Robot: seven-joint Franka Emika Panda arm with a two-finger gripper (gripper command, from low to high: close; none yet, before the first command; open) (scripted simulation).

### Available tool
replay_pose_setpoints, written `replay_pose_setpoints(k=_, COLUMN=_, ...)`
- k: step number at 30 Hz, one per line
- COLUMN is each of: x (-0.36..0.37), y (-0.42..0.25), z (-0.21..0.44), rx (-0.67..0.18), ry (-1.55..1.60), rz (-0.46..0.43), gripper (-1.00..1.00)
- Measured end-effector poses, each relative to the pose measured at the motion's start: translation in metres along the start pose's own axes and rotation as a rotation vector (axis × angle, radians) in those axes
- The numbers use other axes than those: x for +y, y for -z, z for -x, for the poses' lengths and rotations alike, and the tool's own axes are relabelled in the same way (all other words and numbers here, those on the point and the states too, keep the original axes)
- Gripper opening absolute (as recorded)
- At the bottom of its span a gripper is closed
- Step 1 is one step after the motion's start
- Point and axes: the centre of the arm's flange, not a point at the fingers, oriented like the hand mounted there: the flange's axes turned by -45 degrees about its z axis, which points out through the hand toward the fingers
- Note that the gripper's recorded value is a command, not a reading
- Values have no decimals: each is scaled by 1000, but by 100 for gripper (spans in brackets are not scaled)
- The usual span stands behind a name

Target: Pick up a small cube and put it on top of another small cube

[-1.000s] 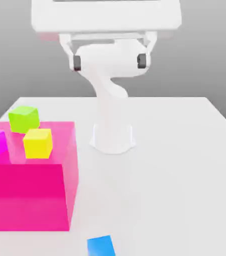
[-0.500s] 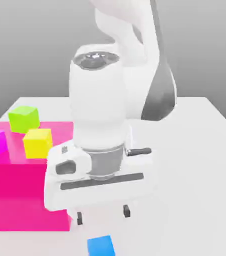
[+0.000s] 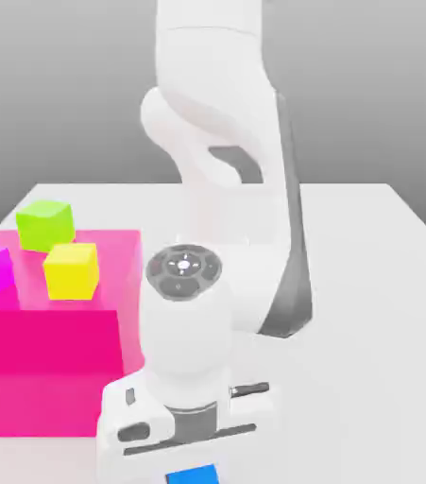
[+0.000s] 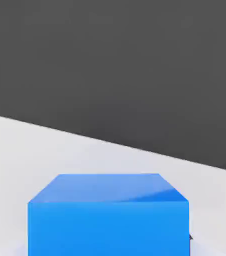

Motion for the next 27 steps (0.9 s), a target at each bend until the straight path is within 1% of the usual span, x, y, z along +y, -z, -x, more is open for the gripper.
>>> replay_pose_setpoints(k=3, x=6, y=40, z=2, rx=1, ry=-15, rz=-1, gripper=-100)
replay_pose_setpoints(k=8, x=78, y=123, z=25, rx=5, ry=-201, rz=1, gripper=-100)
replay_pose_setpoints(k=12, x=150, y=190, z=76, rx=7, ry=-406, rz=1, gripper=-100)
replay_pose_setpoints(k=18, x=205, y=281, z=161, rx=4, ry=-647, rz=-4, gripper=-100)
replay_pose_setpoints(k=20, x=215, y=284, z=183, rx=3, ry=-701, rz=-6, gripper=-100)
replay_pose_setpoints(k=22, x=217, y=260, z=188, rx=3, ry=-715, rz=-7, gripper=-100)
replay_pose_setpoints(k=23, x=218, y=246, z=189, rx=3, ry=-717, rz=-7, gripper=100)
replay_pose_setpoints(k=27, x=218, y=246, z=189, rx=3, ry=-717, rz=-7, gripper=100)
